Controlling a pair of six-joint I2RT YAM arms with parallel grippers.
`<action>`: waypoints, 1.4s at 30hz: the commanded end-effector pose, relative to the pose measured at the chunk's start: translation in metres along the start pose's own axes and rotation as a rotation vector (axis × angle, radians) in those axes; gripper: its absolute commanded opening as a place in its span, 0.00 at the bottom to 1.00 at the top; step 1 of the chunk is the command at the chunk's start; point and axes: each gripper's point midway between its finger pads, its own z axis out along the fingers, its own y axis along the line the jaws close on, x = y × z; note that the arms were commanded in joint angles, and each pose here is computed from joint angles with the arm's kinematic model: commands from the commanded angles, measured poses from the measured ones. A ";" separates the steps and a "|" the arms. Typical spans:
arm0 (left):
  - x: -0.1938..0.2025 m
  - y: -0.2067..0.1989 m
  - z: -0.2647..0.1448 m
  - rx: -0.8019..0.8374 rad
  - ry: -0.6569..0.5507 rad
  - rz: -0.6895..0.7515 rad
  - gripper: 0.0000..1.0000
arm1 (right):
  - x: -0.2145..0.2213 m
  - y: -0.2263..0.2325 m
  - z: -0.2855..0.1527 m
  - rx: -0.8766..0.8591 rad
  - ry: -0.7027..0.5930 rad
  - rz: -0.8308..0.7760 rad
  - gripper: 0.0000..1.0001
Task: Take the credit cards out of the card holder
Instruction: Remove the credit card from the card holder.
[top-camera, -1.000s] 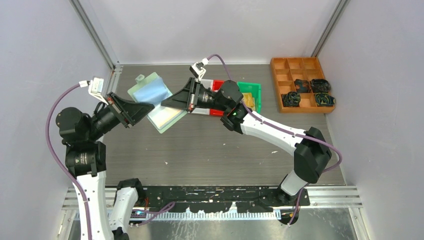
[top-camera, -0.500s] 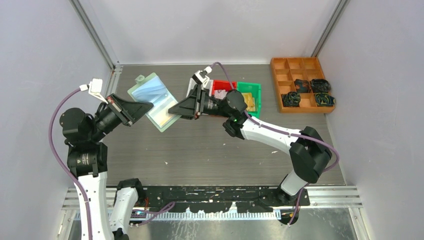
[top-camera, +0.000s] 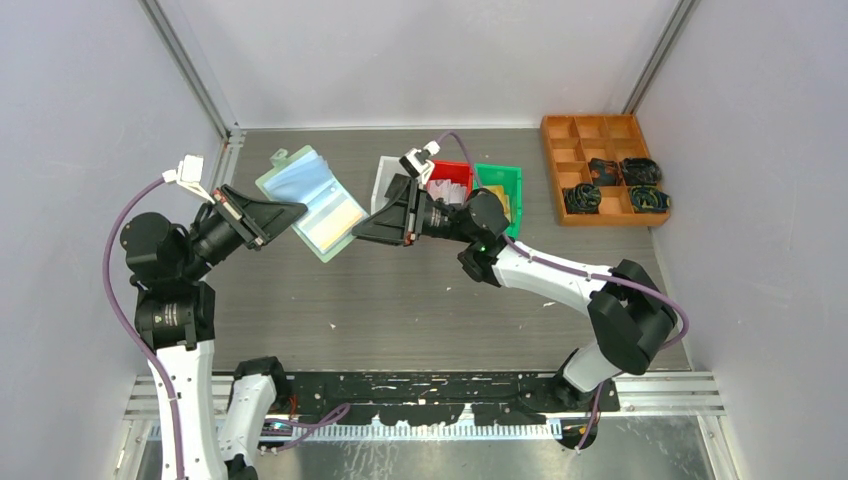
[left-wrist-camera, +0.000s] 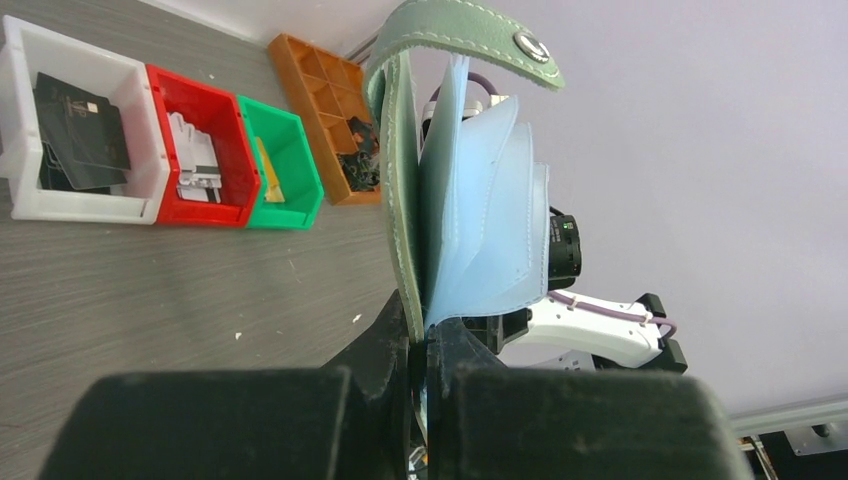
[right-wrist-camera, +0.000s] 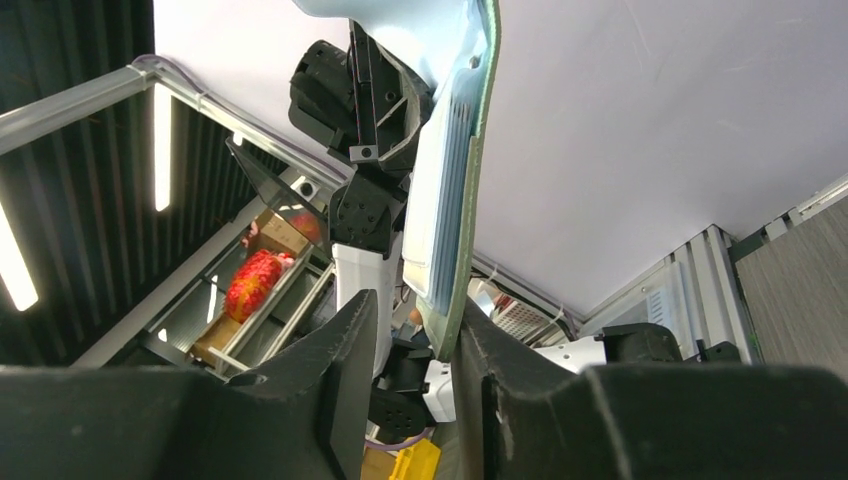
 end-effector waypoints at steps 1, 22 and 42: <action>-0.008 -0.023 -0.003 0.058 -0.017 0.044 0.00 | -0.005 0.032 -0.001 -0.082 -0.016 -0.119 0.36; -0.008 -0.036 -0.005 0.094 0.007 0.021 0.00 | -0.027 0.011 0.007 0.005 -0.112 -0.118 0.28; -0.001 -0.043 -0.007 0.139 0.059 0.012 0.00 | -0.050 0.022 0.030 -0.019 -0.173 -0.160 0.37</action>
